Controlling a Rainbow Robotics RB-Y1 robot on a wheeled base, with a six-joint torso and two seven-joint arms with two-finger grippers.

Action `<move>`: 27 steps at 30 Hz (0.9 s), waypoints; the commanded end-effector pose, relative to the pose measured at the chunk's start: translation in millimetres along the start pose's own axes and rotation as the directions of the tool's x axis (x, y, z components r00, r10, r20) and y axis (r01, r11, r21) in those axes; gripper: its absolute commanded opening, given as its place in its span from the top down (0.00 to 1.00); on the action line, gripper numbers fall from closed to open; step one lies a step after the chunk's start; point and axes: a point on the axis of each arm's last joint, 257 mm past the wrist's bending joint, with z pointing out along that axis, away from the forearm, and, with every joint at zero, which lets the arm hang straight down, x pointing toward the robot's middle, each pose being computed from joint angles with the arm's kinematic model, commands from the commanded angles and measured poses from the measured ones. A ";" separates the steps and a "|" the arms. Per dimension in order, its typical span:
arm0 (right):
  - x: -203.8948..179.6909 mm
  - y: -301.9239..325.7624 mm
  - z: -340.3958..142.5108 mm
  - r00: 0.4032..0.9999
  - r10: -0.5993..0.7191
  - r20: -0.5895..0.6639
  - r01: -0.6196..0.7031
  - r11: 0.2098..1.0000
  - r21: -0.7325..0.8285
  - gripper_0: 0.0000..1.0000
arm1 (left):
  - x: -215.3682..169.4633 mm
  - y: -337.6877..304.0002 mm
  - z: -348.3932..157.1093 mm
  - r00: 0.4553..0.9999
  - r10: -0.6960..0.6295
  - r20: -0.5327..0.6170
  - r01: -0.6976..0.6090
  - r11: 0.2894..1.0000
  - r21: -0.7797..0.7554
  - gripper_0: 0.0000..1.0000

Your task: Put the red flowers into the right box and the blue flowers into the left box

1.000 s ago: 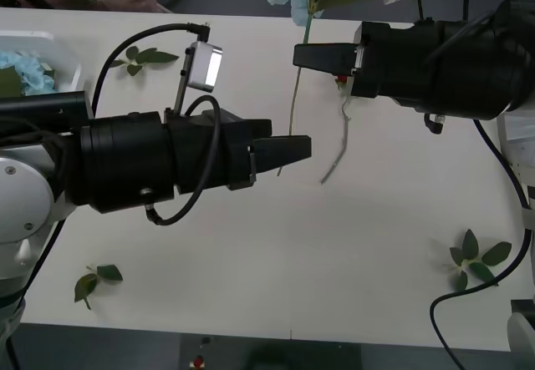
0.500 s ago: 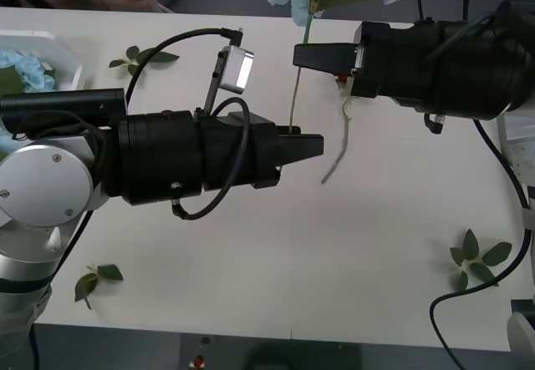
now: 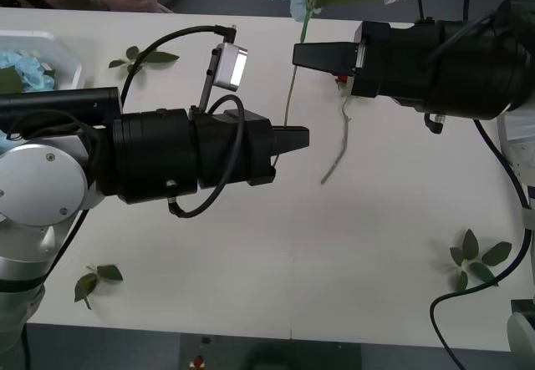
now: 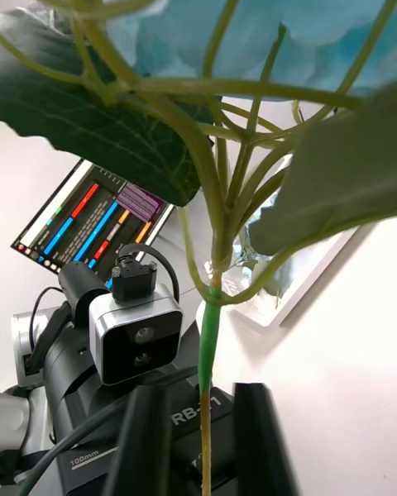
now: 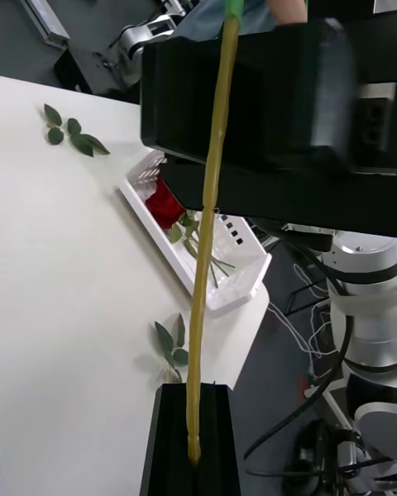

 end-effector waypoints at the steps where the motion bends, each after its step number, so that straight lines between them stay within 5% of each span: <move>1: -9.2 14.1 5.6 1.000 0.010 0.019 -0.010 0.999 -0.034 0.00 | -11.4 -2.6 -6.2 1.000 0.006 0.007 -0.006 1.000 -0.008 1.00; 7: -9.2 14.1 5.6 1.000 0.010 0.019 -0.010 0.999 -0.034 0.00 | -18.6 7.9 -19.3 1.000 0.017 0.007 -0.017 0.999 -0.037 1.00; 17: -9.2 14.1 5.6 1.000 0.010 0.019 -0.010 0.999 -0.034 0.00 | -48.5 66.4 -111.0 0.995 0.078 -0.067 -0.093 0.965 -0.244 1.00; 27: -9.3 -34.6 -22.0 0.999 0.007 0.038 -0.012 0.991 0.133 0.00 | -56.0 157.8 -236.4 0.996 -0.001 -0.093 -0.055 0.807 -0.589 1.00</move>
